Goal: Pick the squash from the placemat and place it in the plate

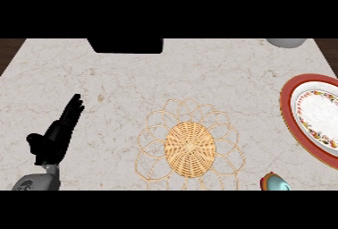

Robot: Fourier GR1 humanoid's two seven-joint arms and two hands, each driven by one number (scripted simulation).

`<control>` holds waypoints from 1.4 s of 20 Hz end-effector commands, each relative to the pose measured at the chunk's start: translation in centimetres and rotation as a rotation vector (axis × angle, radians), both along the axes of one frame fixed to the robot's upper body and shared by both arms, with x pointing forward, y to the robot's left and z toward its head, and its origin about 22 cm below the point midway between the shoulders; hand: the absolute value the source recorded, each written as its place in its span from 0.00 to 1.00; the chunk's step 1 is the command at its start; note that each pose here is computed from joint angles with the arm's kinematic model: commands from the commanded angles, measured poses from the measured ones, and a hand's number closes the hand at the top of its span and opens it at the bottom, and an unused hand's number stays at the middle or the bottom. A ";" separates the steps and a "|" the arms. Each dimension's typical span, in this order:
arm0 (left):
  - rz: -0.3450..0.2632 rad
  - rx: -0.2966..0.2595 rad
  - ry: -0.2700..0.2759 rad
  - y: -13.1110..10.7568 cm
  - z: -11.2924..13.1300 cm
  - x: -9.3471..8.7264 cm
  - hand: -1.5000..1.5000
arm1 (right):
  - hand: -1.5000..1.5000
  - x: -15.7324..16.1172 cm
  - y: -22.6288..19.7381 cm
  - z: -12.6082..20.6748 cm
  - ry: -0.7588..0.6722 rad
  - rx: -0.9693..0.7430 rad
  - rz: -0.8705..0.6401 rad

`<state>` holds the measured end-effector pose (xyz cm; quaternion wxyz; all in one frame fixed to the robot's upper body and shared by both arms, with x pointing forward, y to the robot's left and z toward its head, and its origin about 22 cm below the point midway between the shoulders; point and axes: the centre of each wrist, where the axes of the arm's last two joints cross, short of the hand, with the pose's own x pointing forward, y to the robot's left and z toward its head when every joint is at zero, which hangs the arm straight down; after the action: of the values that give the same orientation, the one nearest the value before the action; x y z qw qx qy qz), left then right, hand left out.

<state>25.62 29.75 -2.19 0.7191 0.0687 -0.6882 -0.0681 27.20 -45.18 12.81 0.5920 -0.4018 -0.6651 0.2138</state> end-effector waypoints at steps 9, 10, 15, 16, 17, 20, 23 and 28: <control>-0.001 -0.001 -0.008 0.8 1.3 -0.3 0.50 | 0.00 3.5 1.5 -4.9 0.024 0.247 -0.120; -0.019 -0.021 0.002 1.0 0.6 -1.5 0.50 | 0.00 2.6 0.0 -4.8 -0.005 0.267 -0.122; -0.005 -0.013 0.007 0.1 0.0 -0.2 0.50 | 0.00 0.9 -3.1 -3.3 -0.167 0.474 -0.176; 0.023 0.004 -0.008 0.1 -0.4 -0.9 0.50 | 0.00 1.3 -3.5 -2.5 -0.182 0.524 -0.174; 0.008 -0.020 0.003 1.8 -0.4 -0.3 0.50 | 0.00 -0.1 -4.8 -2.8 -0.203 0.568 -0.152; 0.025 -0.030 0.001 -0.1 -0.2 -1.1 0.50 | 0.00 -2.4 -8.9 -2.1 -0.235 0.654 -0.160; 0.027 -0.001 -0.010 0.8 -0.4 0.0 0.50 | 0.00 -5.8 -11.6 -3.4 -0.256 0.680 -0.143; -0.004 -0.002 -0.011 1.0 0.8 -0.7 0.50 | 0.00 -12.2 -16.3 -3.8 -0.251 0.659 -0.085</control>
<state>24.72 30.68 -2.01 0.7173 0.0672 -0.6903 -0.0666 18.98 -58.54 8.18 0.6221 -0.2585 -0.7329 -0.0952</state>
